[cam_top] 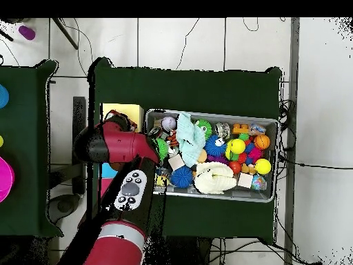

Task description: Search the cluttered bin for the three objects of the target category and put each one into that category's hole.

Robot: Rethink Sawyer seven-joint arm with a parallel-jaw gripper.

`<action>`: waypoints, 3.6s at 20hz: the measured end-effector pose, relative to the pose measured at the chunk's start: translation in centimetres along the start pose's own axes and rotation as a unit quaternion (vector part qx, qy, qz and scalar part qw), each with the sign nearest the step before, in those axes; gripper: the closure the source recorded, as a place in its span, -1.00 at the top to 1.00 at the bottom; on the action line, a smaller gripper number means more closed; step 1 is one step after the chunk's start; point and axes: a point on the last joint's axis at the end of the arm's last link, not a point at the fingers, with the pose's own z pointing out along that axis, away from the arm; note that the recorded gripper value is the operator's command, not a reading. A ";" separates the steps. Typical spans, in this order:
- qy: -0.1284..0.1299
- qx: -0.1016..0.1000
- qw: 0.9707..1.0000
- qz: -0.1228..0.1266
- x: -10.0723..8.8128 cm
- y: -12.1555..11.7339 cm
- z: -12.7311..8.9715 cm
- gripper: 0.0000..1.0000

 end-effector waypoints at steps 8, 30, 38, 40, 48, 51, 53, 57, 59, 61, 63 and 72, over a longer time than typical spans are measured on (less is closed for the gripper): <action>-0.001 0.004 1.000 -0.009 0.5 0.2 -0.5 -1.00; 0.105 0.040 0.994 0.010 -2.0 1.5 -9.7 -1.00; 0.103 0.038 0.994 0.010 -2.2 1.7 -10.0 -1.00; 0.102 0.039 0.994 0.010 -2.2 1.5 -10.0 -1.00; 0.090 0.061 0.994 0.000 -2.8 -0.3 -9.5 -1.00; 0.084 0.070 0.994 -0.005 -3.1 -1.1 -9.4 -1.00; 0.080 0.074 0.994 -0.008 -3.3 -1.5 -9.4 -1.00; 0.074 0.082 0.994 -0.014 -3.7 -2.2 -9.5 -1.00; 0.073 0.084 0.994 -0.015 -3.7 -2.4 -9.5 -1.00; 0.072 0.083 0.994 -0.015 -3.8 -2.4 -9.5 -1.00; 0.070 0.082 0.994 -0.016 -3.8 -2.4 -9.5 -1.00; 0.046 0.065 0.997 -0.014 -4.4 -1.8 -9.2 -1.00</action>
